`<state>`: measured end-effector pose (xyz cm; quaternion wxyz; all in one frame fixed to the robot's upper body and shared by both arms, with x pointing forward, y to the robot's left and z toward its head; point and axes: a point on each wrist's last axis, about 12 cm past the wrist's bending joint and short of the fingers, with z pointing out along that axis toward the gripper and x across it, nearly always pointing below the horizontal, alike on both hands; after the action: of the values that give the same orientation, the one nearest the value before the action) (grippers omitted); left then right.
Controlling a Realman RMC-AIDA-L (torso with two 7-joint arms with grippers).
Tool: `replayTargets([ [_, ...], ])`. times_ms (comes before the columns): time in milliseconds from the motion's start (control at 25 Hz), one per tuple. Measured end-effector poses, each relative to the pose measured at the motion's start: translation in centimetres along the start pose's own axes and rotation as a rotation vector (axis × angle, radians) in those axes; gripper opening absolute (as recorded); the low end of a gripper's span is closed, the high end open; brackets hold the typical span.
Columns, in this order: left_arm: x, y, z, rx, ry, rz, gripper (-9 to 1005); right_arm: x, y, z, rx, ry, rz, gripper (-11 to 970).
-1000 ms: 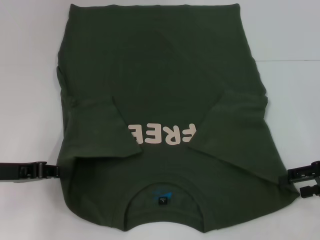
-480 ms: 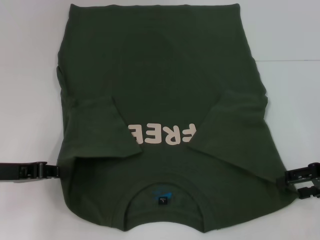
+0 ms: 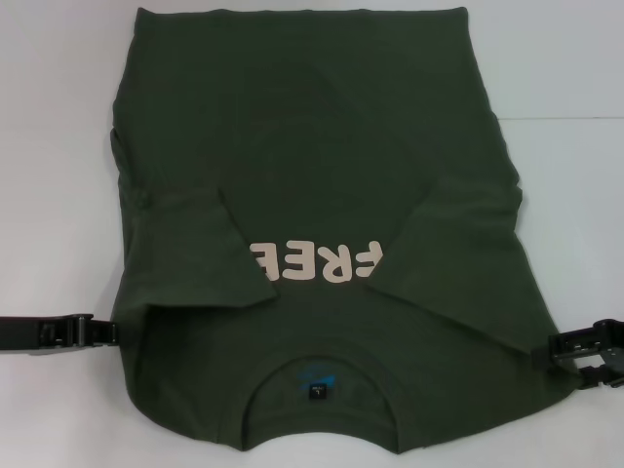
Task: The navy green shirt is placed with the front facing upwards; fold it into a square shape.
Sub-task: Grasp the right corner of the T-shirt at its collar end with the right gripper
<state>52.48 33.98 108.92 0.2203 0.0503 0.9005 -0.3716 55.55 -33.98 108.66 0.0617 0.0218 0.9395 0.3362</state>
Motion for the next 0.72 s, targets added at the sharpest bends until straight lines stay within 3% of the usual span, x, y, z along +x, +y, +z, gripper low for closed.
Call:
replayTargets([
  [720,-0.02,0.05,-0.05,0.002,-0.005,0.004,71,-0.09,0.46,0.83,-0.018,-0.007,-0.007,895],
])
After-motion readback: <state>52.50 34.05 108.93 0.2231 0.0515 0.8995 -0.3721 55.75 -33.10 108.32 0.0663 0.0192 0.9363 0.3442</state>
